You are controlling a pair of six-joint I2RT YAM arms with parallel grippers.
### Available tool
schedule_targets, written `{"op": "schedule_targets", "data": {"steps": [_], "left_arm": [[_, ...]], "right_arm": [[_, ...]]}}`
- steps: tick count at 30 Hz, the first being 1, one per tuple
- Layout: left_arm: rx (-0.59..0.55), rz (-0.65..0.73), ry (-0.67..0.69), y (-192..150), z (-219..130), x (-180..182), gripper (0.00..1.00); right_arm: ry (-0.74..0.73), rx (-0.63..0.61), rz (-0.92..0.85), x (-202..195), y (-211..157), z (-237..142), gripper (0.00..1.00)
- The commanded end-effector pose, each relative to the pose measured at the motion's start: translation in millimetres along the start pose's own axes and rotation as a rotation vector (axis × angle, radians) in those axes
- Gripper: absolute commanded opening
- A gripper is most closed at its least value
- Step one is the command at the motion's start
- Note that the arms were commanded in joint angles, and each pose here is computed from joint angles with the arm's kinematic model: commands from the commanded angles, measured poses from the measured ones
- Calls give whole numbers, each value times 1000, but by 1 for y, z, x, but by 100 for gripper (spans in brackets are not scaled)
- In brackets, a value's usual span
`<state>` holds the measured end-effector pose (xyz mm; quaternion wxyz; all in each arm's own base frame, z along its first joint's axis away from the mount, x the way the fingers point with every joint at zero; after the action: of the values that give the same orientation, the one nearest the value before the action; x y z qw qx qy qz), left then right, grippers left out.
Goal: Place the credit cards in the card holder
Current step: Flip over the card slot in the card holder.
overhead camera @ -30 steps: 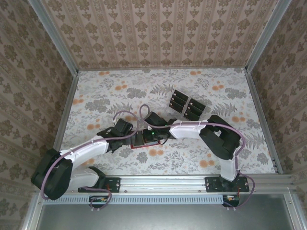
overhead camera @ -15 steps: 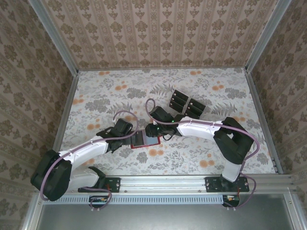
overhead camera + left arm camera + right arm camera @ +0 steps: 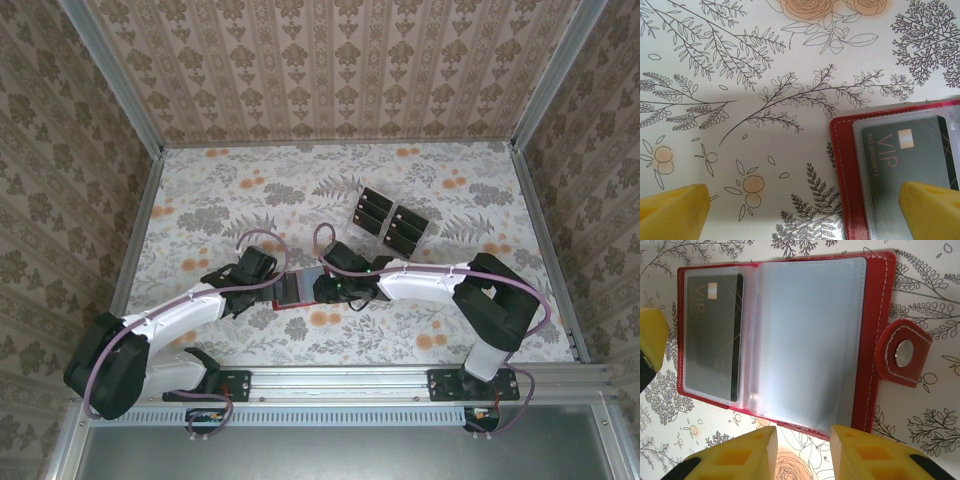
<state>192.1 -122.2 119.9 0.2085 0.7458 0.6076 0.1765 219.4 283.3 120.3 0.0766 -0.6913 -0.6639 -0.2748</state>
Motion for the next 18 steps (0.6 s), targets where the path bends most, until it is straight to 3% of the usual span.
{"op": "schedule_targets", "data": {"steps": [1, 18], "left_arm": [[-19, -1, -13, 6, -3, 0, 100], [-16, -4, -11, 3, -1, 0, 100]], "right_arm": [[-5, -9, 30, -3, -3, 6, 33], [-27, 4, 37, -7, -5, 16, 33]]}}
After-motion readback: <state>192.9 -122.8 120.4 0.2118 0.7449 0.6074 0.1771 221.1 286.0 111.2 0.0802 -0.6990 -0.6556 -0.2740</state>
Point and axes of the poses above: each hand's point on the last joint's axis, 136 mm out from that joint toward the fingers, its own z axis out along the fingers, its own x axis along the line the jaws close on, y = z × x, the point moved 9 cm from there along -z, back along the fingers, and after that the axes turned 11 degrees about z, right-handed, at the moved point
